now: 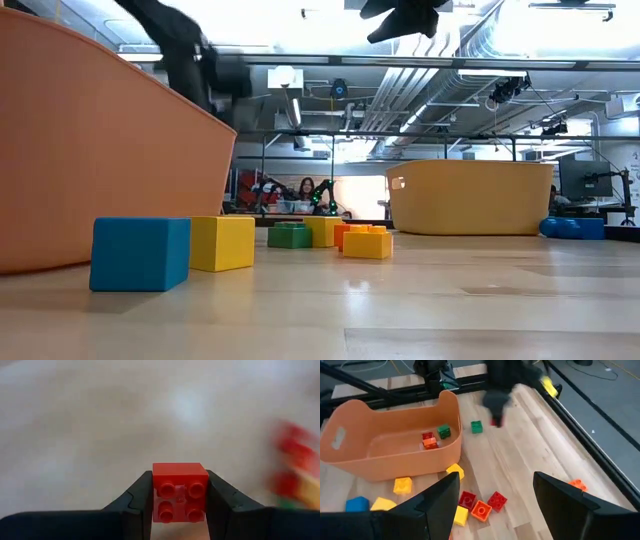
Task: Sort blocks by size
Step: Put the red game piece into the orange bin
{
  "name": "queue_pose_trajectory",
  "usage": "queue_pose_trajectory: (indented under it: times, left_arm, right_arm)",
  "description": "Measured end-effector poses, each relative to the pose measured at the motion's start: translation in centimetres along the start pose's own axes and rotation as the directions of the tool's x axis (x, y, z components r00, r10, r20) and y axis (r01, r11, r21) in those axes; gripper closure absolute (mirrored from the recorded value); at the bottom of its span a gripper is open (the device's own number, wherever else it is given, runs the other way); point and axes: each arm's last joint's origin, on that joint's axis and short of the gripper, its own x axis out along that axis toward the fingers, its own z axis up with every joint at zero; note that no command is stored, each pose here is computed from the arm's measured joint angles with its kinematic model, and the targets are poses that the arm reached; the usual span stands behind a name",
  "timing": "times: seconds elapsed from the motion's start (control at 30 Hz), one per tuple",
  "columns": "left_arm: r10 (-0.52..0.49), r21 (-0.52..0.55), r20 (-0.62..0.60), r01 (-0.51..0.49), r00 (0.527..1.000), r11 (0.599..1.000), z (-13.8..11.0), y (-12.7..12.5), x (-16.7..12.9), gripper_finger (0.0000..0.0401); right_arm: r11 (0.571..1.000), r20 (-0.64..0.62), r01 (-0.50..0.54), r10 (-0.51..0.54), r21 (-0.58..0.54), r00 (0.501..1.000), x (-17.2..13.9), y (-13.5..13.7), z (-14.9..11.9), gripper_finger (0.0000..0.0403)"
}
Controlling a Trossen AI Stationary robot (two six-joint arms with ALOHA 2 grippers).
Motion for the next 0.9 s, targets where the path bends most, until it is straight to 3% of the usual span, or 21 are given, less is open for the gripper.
queue_pose_trajectory:
  times: [0.1, 0.23, 0.43, 0.6, 0.73, 0.9]
  left_arm:
    - [-0.146, 0.137, 0.06, 0.136, 0.988, 0.981, -3.5, -3.6, -3.5, 0.0305]
    - [-0.356, 0.281, 0.1, 0.317, 0.929, 0.906, -9.4, -7.6, -7.5, 0.0305]
    - [-0.514, 0.399, 0.072, 0.448, 0.855, 0.8, -18.4, -10.6, -10.5, 0.0305]
    - [-0.449, 0.468, 0.036, 0.382, 0.893, 0.797, -23.2, -11.0, -9.8, 0.0305]
    - [-0.285, 0.419, 0.023, 0.249, 0.958, 0.873, -24.0, -10.8, -7.6, 0.0296]
    - [-0.203, 0.342, -0.124, 0.234, 0.971, 0.91, -22.2, -11.7, -5.1, 0.0176]
  right_arm:
    - [0.999, 0.004, 0.03, -0.03, -0.042, 1.0, 0.1, -0.3, 0.1, 0.0151]
    - [0.994, 0.009, 0.092, -0.091, -0.064, 0.996, 0.3, -1.2, 0.2, 0.0151]
    - [0.992, -0.003, 0.108, -0.109, -0.062, 0.994, 0.6, -2.6, 0.4, 0.0151]
    - [0.993, -0.01, 0.101, -0.101, -0.069, 0.995, 0.7, -3.1, 0.4, 0.0151]
    - [0.992, -0.015, 0.101, -0.103, -0.081, 0.995, 0.6, -3.2, 0.4, 0.0151]
    - [0.993, 0.012, 0.058, -0.057, -0.098, 0.998, -0.5, -3.1, 0.7, 0.0151]
